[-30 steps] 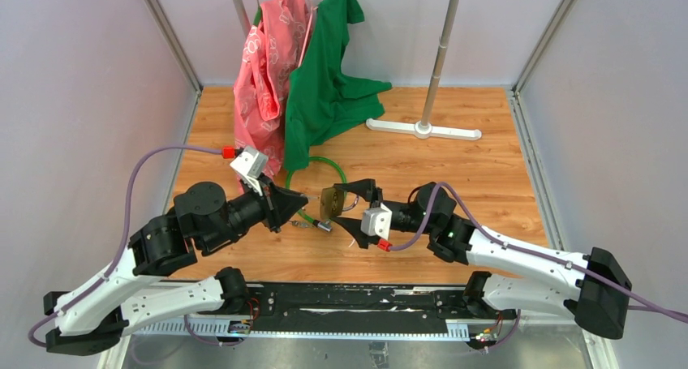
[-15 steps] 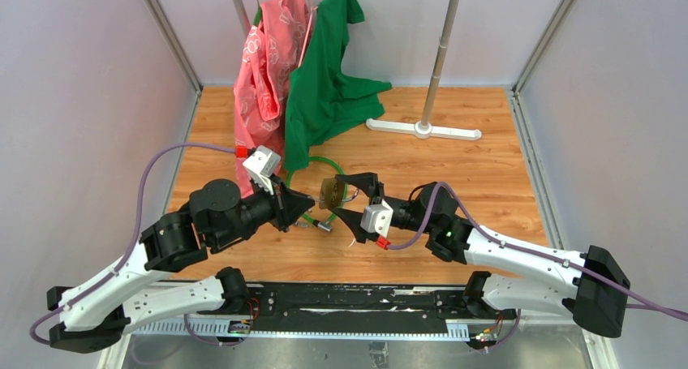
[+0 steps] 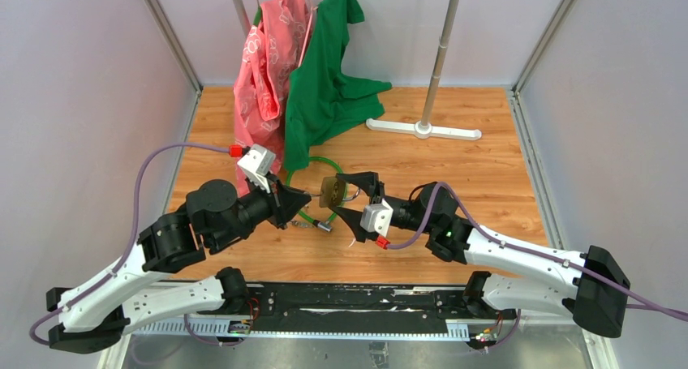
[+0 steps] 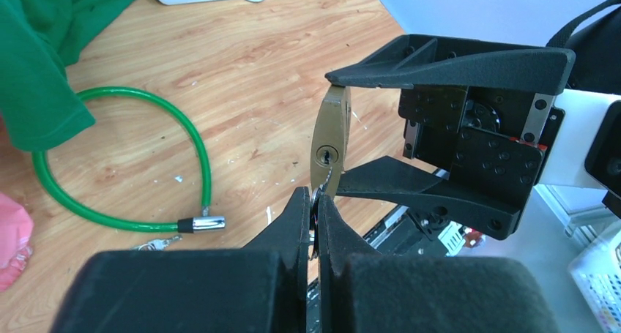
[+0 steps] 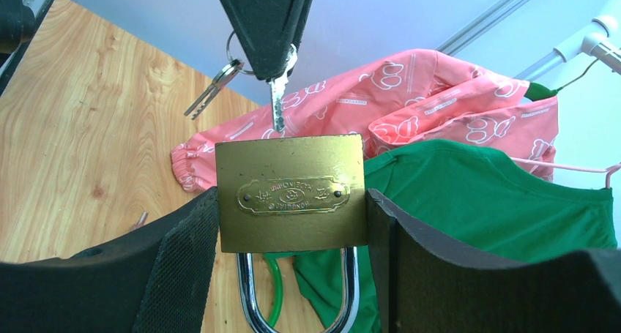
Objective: Unlock with the key
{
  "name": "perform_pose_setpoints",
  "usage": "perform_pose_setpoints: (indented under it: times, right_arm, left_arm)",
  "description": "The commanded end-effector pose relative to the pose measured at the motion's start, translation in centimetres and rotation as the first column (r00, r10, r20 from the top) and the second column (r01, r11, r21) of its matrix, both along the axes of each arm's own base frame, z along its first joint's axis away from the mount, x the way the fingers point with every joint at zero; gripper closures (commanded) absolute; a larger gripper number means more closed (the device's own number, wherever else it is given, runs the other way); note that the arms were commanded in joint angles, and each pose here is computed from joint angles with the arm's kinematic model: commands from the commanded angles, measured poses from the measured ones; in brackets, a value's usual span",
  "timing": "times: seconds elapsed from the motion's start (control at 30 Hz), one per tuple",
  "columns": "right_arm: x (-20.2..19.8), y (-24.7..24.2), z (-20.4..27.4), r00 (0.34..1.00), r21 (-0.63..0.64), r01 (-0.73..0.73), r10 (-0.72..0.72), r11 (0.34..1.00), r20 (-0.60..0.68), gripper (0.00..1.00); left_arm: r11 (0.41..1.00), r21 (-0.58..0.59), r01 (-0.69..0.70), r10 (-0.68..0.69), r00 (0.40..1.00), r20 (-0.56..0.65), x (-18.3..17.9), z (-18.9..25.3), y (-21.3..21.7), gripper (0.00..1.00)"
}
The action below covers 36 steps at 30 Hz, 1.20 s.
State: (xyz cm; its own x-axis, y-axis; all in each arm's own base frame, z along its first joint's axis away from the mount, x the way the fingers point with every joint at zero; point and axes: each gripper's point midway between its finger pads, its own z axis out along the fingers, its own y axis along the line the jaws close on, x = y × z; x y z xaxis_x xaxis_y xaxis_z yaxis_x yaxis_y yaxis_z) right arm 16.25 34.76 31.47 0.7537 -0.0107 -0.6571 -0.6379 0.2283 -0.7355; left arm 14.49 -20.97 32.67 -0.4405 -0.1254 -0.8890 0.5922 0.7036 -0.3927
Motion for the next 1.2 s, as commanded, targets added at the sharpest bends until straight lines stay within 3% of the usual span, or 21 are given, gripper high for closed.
perform_pose_setpoints:
  times: [0.0,1.17]
  right_arm:
    - [-0.7,-0.9,5.0,0.994,0.14,-0.014,-0.002,0.99,0.108,1.0]
    - [-1.2,-0.2,4.6,0.993,0.136,-0.058,0.044,0.989,0.107,1.0]
  left_arm:
    - [0.999,-0.011,-0.053,0.053,0.998,0.037,0.7,0.7,1.1,1.0]
    - [0.999,-0.023,-0.023,0.023,1.0,0.014,0.7,-0.7,-0.4,1.0]
